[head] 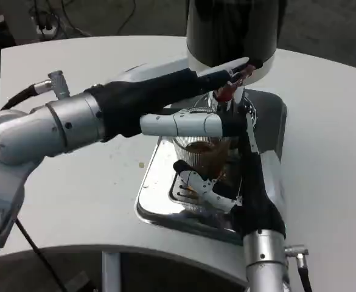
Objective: Grasp the cup under the faucet to collect the drink, then remove the cup.
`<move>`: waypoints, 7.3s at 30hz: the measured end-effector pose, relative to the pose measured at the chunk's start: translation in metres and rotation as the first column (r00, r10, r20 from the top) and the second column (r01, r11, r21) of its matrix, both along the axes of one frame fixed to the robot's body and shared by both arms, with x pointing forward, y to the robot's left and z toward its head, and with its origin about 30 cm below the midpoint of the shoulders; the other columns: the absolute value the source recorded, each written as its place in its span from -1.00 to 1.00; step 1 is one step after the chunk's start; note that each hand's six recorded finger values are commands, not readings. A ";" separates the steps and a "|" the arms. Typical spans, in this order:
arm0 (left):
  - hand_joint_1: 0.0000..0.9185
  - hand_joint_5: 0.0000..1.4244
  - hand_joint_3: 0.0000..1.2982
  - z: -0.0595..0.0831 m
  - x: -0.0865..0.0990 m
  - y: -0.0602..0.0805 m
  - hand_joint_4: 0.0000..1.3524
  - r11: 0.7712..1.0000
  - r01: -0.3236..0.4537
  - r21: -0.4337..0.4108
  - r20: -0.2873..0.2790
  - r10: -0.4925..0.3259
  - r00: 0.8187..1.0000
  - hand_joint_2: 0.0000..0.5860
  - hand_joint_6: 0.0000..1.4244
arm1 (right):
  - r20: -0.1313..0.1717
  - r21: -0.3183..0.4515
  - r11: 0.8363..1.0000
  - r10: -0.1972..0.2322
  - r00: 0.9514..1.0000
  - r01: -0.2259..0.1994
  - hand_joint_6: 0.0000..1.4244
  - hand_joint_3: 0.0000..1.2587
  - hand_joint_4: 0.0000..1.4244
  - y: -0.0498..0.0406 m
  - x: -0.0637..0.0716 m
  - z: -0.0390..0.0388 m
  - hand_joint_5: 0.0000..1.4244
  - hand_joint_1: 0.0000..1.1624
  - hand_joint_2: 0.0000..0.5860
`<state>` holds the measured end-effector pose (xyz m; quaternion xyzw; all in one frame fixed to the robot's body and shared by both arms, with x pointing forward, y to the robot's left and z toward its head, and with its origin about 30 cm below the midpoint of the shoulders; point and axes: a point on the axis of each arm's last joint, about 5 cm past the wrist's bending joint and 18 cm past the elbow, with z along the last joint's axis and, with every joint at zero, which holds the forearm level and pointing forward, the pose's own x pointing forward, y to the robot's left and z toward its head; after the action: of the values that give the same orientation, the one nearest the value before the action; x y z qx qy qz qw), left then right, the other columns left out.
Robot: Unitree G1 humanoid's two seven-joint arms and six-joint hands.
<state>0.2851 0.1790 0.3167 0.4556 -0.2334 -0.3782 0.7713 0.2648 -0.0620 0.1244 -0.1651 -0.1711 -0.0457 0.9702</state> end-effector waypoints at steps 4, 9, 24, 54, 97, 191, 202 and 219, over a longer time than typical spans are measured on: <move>-1.00 -0.98 -1.00 0.000 0.000 0.000 -1.00 1.000 -0.002 0.003 0.002 0.002 1.000 -0.78 -1.00 | 0.000 0.001 1.000 -0.003 1.000 0.003 -0.84 -0.97 -0.92 0.0010 0.001 0.0003 -0.89 0.26 -0.47; -1.00 -0.98 -1.00 0.000 0.000 0.000 -1.00 1.000 -0.003 0.004 0.002 0.003 1.000 -0.78 -1.00 | -0.001 0.006 1.000 -0.006 1.000 0.006 -0.81 -0.88 -0.82 0.0027 0.002 0.0003 -0.84 0.28 -0.47; -1.00 -0.98 -1.00 0.001 -0.001 0.001 -1.00 1.000 -0.011 0.011 0.005 0.011 1.000 -0.77 -1.00 | 0.001 0.033 0.999 -0.023 1.000 0.023 -0.72 -0.81 -0.62 0.0071 0.007 0.0004 -0.61 0.29 -0.47; -1.00 -0.98 -1.00 0.000 -0.005 0.001 -1.00 1.000 -0.017 0.001 0.008 0.017 1.000 -0.77 -1.00 | 0.043 0.007 0.998 -0.059 0.997 0.058 0.21 0.05 0.07 0.0087 0.010 0.0027 0.31 0.45 -0.38; -1.00 -1.00 -1.00 -0.040 -0.030 0.008 -1.00 0.822 -0.030 -0.569 -0.221 -0.118 0.968 -0.74 -1.00 | 0.049 -0.027 0.996 -0.078 0.996 0.080 0.36 0.19 0.12 -0.0195 -0.005 0.0050 0.42 0.44 -0.41; -1.00 -1.00 -1.00 -0.052 -0.217 0.098 -1.00 0.997 -0.034 0.072 0.359 0.006 0.933 -0.71 -1.00 | 0.050 -0.123 0.928 0.360 0.932 -0.352 0.42 0.22 0.15 -0.1036 -0.140 0.0691 0.49 0.42 -0.43; -1.00 -1.00 -1.00 -0.053 -0.217 0.098 -1.00 0.997 -0.038 0.061 0.364 0.013 0.931 -0.71 -1.00 | 0.038 -0.129 0.928 0.357 0.933 -0.349 0.45 0.22 0.16 -0.1047 -0.140 0.0702 0.49 0.42 -0.42; -1.00 -1.00 -1.00 -0.055 -0.218 0.100 -1.00 0.997 -0.048 0.058 0.351 0.025 0.936 -0.73 -1.00 | 0.032 -0.128 0.926 0.361 0.932 -0.355 0.45 0.23 0.17 -0.1041 -0.141 0.0698 0.50 0.41 -0.44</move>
<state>0.0671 0.2794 0.2618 0.5448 -0.3459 -0.2843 0.7090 0.1241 -0.1661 0.1942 -0.1878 -0.2275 0.1378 0.9455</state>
